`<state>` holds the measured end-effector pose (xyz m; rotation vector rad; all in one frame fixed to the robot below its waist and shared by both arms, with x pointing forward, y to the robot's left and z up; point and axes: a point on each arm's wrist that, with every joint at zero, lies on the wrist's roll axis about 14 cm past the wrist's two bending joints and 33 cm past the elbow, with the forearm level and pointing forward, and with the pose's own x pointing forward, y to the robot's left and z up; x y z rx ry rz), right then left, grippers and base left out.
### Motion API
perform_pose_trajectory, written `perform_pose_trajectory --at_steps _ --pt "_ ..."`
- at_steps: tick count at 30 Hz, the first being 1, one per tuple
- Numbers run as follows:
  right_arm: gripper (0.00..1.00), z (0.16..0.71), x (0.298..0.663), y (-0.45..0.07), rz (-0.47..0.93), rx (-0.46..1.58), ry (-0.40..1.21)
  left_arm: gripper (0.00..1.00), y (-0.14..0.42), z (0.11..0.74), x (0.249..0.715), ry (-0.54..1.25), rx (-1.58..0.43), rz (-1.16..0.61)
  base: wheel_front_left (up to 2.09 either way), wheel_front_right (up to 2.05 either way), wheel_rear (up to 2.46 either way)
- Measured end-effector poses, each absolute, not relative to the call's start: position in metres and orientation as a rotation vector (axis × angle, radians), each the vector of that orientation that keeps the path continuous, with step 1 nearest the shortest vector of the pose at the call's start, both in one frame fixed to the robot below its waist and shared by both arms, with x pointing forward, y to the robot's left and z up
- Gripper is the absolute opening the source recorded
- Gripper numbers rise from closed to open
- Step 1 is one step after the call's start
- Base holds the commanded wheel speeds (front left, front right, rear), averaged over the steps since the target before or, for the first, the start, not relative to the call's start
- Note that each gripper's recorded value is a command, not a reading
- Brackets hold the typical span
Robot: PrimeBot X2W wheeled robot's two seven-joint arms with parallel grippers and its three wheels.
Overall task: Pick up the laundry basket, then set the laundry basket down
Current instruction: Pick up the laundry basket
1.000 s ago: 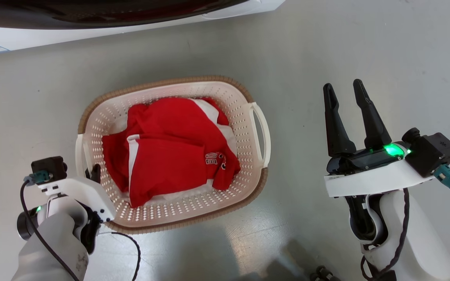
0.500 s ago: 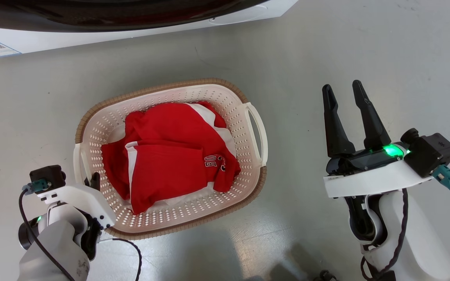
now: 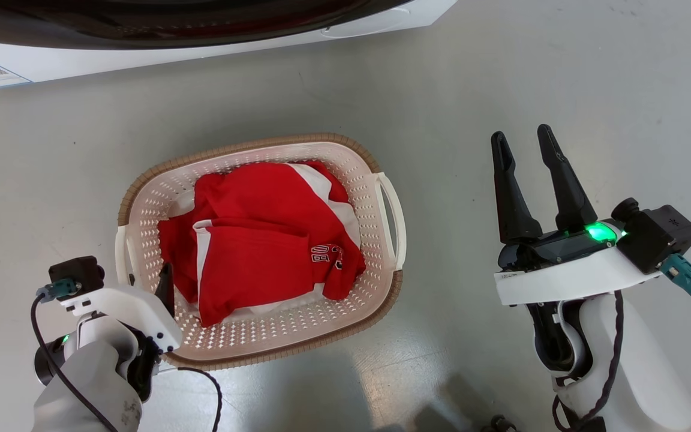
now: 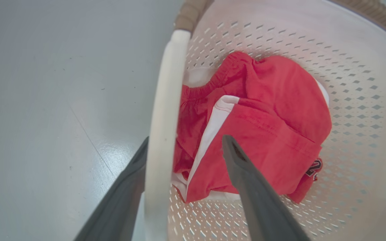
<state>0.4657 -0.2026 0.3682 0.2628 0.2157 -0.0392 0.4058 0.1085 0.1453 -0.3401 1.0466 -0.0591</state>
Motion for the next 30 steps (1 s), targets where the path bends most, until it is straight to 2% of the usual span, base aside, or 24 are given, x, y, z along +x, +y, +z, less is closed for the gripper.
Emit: perform_pose_trajectory --at_steps 16,22,30 --pt "1.0 0.409 0.462 -0.205 -0.04 0.285 0.128 1.0 0.131 0.191 0.434 0.901 -0.274 -0.07 0.0 0.0 0.0" --pt "1.0 0.436 0.458 -0.203 -0.029 0.294 0.07 1.0 0.124 0.242 0.467 0.728 -0.275 -0.121 0.0 0.0 0.0" --pt "1.0 0.46 0.437 -0.198 -0.018 0.299 0.03 1.0 0.123 0.311 0.474 0.53 -0.263 -0.169 0.0 0.0 0.0"
